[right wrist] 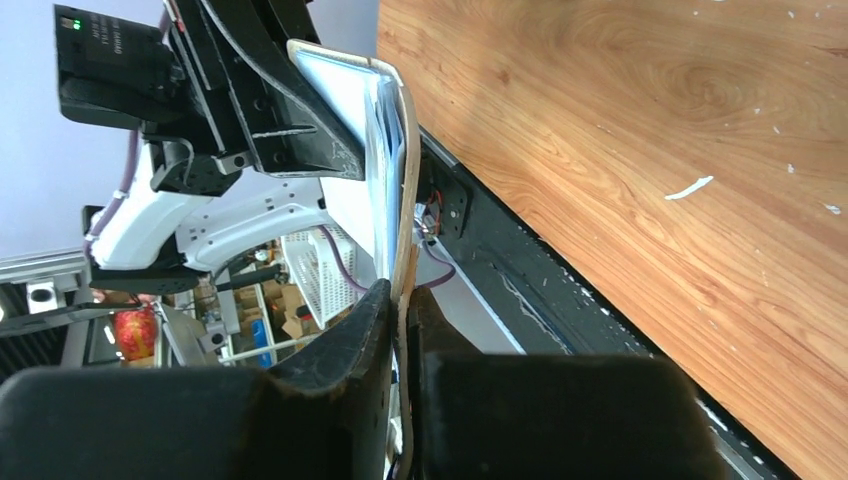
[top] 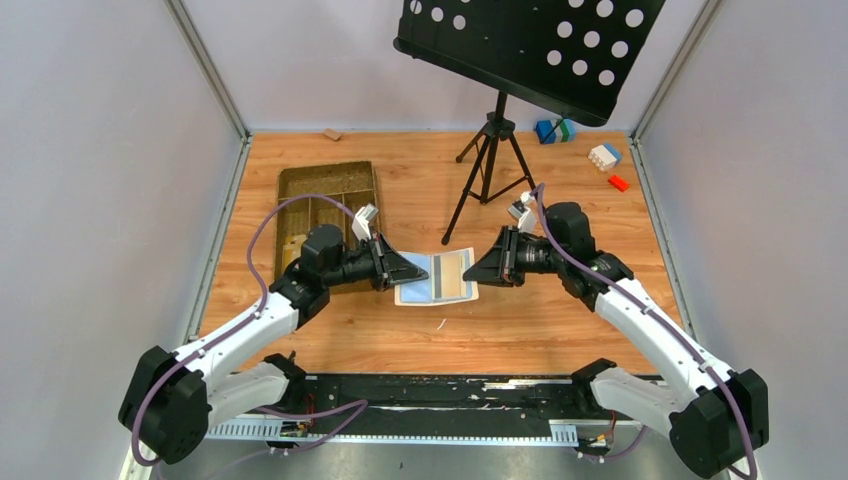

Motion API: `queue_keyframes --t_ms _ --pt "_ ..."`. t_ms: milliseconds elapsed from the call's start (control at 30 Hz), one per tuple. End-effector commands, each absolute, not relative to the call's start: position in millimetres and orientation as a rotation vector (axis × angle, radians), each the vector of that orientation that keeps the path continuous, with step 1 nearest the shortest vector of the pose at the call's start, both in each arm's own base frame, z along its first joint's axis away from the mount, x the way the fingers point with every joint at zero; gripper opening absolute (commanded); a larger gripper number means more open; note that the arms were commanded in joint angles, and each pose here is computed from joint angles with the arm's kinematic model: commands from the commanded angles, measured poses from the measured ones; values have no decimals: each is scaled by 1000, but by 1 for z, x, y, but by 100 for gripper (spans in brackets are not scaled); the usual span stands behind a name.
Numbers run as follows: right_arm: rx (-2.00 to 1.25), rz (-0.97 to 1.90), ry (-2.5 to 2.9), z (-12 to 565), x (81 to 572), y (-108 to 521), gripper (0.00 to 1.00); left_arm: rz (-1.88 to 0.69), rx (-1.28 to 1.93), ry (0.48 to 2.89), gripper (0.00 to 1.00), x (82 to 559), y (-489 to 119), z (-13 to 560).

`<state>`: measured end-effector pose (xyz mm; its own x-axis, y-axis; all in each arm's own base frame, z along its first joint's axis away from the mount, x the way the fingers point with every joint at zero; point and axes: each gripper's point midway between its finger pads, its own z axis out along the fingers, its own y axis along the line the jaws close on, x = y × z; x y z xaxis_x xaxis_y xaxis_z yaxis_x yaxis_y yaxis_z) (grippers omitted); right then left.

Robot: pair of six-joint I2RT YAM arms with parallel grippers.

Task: Take the credit cards out of the card holder
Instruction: Remove the credit card from the card holder.

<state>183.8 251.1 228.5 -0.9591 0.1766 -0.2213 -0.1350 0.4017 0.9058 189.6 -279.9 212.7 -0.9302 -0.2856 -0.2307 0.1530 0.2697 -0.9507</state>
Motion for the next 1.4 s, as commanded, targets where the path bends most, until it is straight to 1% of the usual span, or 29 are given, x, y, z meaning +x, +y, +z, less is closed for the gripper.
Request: queue_keyframes --t_ms 0,67,100,200,367,467,533,667,733,767,833,900,967,1033,1100,1200,1267,1367 --pt "-59 1516 2347 242 187 256 5 -1709 -53 2134 0 189 -283 230" --pt "-90 1499 2362 242 183 263 0 -1700 -55 2143 0 188 -284 228" --pt "-102 1486 2368 243 182 265 0 -1697 -52 2148 0 188 -286 227" --pt "-145 1423 2393 245 177 274 0 -1683 -48 2161 0 188 -288 224" --pt "-219 1203 2485 240 173 281 0 -1598 -35 2223 0 188 -290 213" --pt "-270 1146 2497 244 171 288 0 -1561 -49 2248 0 188 -290 207" --pt "-279 1142 2495 246 171 292 0 -1556 -59 2258 4 187 -290 204" --pt "-186 1048 2507 241 178 280 0 -1532 -48 2293 8 183 -287 198" --pt "-149 1066 2487 242 179 278 0 -1520 -27 2300 11 181 -286 196" --pt "-136 1086 2477 242 179 278 0 -1521 -22 2299 13 181 -286 196" --pt "-102 1115 2470 241 177 277 0 -1518 -3 2330 23 176 -285 191" --pt "-73 1124 2458 243 176 274 0 -1504 8 2349 29 175 -284 188" --pt "-47 1124 2443 244 175 269 0 -1499 11 2358 32 174 -283 187" --pt "-27 1123 2429 244 175 266 0 -1495 9 2365 32 174 -283 184" --pt "-29 1128 2422 244 173 265 0 -1506 17 2364 28 173 -284 184" --pt "-53 1166 2418 246 174 272 0 -1540 23 2346 10 174 -288 185" --pt "-77 1206 2409 251 175 281 0 -1564 25 2320 1 177 -292 189" --pt "-117 1231 2406 257 178 294 0 -1580 24 2321 0 179 -297 190"
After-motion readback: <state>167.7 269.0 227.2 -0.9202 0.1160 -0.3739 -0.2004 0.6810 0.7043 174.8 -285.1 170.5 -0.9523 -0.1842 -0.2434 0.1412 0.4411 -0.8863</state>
